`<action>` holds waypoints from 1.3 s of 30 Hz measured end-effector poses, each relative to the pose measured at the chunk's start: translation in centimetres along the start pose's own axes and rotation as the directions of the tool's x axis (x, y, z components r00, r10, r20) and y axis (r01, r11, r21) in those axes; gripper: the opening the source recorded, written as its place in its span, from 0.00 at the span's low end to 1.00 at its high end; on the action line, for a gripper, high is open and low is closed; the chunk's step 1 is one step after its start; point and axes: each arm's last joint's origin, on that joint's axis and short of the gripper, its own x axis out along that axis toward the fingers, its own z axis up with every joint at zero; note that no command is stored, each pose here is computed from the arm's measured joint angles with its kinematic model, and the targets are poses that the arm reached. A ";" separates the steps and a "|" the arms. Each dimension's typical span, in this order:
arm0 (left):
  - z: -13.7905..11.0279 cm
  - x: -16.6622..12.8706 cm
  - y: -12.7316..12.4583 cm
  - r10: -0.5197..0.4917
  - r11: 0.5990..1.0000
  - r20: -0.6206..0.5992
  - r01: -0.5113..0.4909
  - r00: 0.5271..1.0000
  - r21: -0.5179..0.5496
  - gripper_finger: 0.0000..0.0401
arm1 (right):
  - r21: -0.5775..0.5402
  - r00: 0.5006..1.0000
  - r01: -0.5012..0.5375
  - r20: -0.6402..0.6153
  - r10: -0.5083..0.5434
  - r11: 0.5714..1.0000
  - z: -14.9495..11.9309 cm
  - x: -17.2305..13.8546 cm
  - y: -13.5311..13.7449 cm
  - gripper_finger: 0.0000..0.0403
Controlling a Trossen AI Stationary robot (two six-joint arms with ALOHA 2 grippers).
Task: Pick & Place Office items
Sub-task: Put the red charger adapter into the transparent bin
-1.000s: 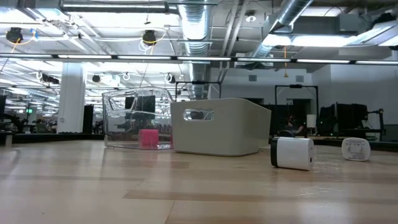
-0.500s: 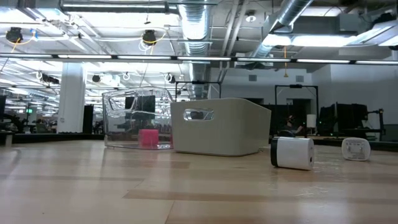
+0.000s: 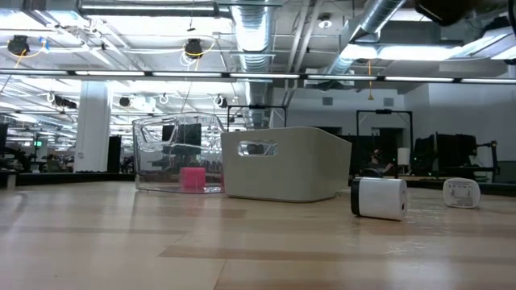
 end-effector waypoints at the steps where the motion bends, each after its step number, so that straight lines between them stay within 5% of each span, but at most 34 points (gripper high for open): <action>1: 0.0 0.2 0.1 0.007 1.000 -0.003 -0.007 1.000 -0.001 0.59 | 0.007 1.000 0.005 0.001 -0.005 1.000 -0.2 0.3 -0.2 0.72; 10: -0.2 2.0 0.8 0.063 0.998 -0.031 -0.064 0.998 -0.026 0.59 | 0.054 0.999 -0.035 -0.004 0.036 0.998 -1.7 2.9 -1.0 0.73; 24: -0.2 2.0 0.6 0.014 0.999 -0.025 -0.014 1.000 -0.033 0.59 | 0.064 0.996 -0.084 -0.002 0.084 0.994 -0.9 5.5 -1.6 0.73; 39: -0.2 2.0 0.6 0.010 0.999 -0.024 -0.011 1.000 -0.034 0.59 | 0.073 0.997 -0.019 -0.078 0.025 0.997 0.0 6.7 -2.8 0.65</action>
